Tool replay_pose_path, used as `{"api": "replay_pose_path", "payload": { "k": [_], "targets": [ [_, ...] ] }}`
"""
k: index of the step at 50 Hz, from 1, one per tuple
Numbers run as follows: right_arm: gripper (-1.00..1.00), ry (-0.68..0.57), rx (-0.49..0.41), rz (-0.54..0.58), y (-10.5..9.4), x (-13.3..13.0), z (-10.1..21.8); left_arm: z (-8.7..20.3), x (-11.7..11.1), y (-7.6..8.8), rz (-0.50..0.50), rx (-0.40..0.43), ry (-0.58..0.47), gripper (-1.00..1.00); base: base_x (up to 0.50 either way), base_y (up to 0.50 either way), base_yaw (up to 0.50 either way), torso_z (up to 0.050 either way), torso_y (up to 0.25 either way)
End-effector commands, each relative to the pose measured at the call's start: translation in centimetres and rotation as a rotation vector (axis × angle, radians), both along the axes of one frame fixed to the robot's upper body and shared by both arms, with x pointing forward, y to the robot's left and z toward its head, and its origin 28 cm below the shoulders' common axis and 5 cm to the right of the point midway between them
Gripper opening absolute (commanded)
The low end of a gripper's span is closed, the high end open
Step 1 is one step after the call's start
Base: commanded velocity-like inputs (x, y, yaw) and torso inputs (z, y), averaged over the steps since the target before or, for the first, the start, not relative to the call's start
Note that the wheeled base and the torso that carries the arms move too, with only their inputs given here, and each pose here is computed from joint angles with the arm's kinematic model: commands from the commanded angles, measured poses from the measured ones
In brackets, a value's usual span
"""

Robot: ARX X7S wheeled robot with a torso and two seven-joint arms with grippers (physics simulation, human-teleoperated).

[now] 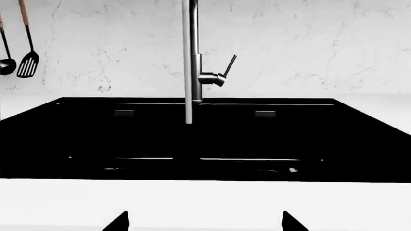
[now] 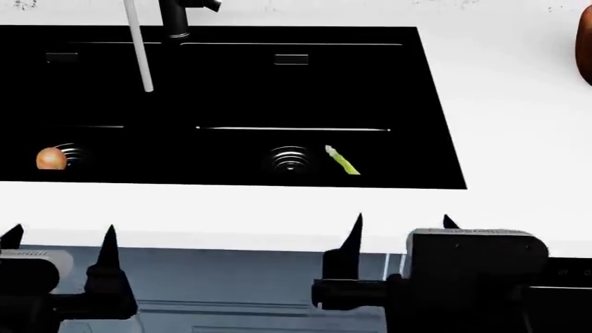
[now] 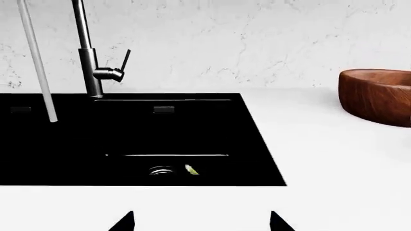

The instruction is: Pick the broccolis and asparaguss from the sink and place them in one bowl. Place the onion in the other bowl. Then turn off the sink faucet.

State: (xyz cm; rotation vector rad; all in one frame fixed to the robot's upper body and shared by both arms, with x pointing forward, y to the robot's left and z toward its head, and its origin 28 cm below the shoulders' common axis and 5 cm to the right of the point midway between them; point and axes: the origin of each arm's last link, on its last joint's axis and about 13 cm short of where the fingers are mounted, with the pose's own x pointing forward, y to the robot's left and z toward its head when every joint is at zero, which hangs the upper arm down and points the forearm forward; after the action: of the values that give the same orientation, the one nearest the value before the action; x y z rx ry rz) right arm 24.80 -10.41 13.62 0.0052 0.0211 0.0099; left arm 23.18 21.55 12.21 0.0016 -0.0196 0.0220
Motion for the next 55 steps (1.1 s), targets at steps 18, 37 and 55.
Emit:
{"api": "replay_pose_path", "payload": {
  "k": [18, 37, 55],
  "targets": [
    [1.0, -0.007, -0.051, -0.003, -4.1, 0.5, 12.0, 10.4, 5.4, 2.9, 0.071, 0.088, 0.066, 1.0, 0.0, 0.0, 0.0, 0.0, 0.0],
    [1.0, 0.064, -0.053, 0.039, -5.4, 1.9, 13.0, 13.5, 7.2, 5.2, 0.083, 0.122, 0.1, 1.0, 0.07, 0.01, 0.0, 0.0, 0.0],
    [1.0, 0.087, -0.039, 0.036, -5.4, 1.3, 11.8, 11.6, 6.7, 5.4, 0.074, 0.124, 0.134, 1.0, 0.35, 0.12, 0.0, 0.0, 0.0]
  ]
}}
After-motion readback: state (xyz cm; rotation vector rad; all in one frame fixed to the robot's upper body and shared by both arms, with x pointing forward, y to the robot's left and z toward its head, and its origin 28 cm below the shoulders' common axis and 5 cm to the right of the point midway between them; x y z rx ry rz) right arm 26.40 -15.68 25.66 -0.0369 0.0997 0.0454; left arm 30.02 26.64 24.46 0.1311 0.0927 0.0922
